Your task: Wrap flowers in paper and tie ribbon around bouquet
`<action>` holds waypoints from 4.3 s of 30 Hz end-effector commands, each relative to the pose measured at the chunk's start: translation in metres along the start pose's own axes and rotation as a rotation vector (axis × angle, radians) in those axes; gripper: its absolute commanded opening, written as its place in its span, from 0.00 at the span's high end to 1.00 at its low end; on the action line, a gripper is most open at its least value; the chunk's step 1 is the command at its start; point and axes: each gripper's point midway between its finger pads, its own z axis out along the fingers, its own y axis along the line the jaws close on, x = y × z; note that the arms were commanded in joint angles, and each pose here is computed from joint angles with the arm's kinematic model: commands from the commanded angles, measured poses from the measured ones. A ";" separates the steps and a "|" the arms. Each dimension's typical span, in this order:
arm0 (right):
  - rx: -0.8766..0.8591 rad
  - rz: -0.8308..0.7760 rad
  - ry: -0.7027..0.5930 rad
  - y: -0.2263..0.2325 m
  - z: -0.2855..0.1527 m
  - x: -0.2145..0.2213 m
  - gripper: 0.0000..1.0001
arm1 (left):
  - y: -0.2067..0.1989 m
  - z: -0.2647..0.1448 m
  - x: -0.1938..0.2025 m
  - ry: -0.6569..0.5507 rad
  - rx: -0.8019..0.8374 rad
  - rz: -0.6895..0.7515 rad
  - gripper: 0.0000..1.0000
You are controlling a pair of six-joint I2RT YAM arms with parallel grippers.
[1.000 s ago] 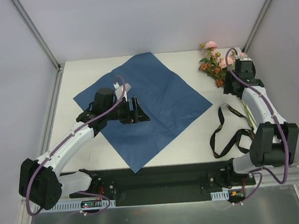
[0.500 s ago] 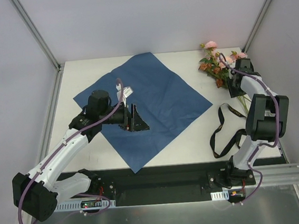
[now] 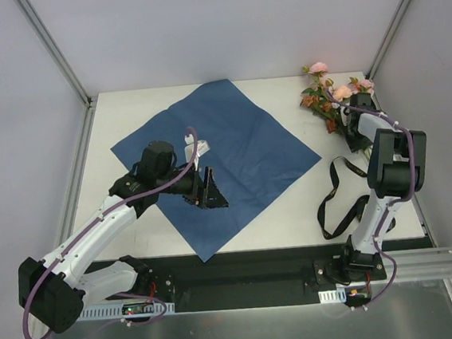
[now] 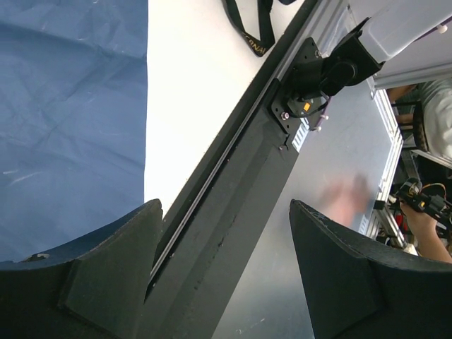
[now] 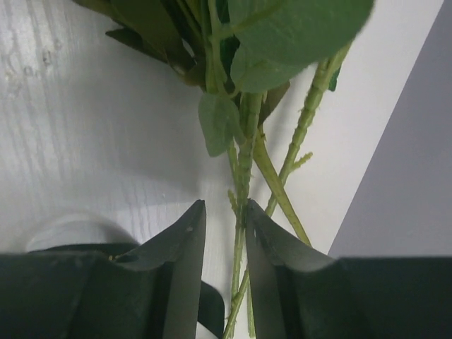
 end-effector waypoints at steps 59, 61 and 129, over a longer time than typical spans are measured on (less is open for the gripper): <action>-0.991 0.545 -0.365 0.405 -0.237 -0.238 1.00 | 0.192 0.008 0.090 -0.077 -0.439 -0.850 0.41; -0.999 0.528 -0.353 0.414 -0.232 -0.237 1.00 | 0.192 0.006 0.097 -0.084 -0.450 -0.855 0.41; -0.827 0.399 -0.200 0.522 -0.145 -0.185 0.70 | 0.173 -0.011 0.077 -0.207 -0.436 -0.752 0.35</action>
